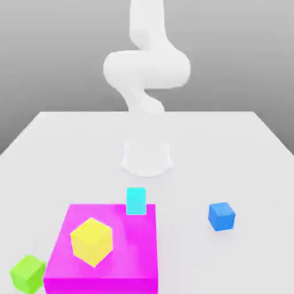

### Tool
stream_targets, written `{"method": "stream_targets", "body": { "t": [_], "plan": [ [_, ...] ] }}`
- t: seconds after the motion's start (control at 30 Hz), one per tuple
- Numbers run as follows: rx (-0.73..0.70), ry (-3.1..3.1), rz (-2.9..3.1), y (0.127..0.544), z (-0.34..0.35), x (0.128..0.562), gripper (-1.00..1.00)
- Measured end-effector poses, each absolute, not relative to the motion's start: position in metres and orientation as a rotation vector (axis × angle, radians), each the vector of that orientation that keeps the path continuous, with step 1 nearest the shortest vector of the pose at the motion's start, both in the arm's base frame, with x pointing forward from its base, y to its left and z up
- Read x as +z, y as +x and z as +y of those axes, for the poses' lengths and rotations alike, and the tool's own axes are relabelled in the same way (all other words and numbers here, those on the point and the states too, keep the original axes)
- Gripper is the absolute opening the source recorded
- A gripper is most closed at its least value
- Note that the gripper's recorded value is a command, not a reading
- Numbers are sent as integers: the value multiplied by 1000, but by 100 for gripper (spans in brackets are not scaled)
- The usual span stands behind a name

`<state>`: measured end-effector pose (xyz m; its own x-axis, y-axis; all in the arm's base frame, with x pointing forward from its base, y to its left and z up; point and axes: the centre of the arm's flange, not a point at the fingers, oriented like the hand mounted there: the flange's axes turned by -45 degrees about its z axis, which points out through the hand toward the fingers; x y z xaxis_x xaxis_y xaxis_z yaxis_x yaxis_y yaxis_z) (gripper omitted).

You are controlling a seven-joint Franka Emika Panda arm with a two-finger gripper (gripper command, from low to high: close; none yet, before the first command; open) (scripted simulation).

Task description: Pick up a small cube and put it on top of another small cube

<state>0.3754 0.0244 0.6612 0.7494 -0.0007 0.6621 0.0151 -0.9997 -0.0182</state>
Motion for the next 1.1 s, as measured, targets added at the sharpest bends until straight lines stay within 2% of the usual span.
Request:
{"method": "stream_targets", "body": {
  "t": [0.13,0.3,0.47,0.6,0.87,0.9,1.1],
  "plan": [
    [-882,-2967,-74,410,72,562,0],
    [-611,-3022,-152,413,127,437,0],
    [-320,-3075,-237,372,171,311,0],
    [-60,-3115,-326,304,193,213,0],
    [0,-3121,-332,288,194,135,0],
    [0,-3122,-333,287,194,130,-100],
    [-2,-3122,-334,287,194,127,-100]
  ]
}}
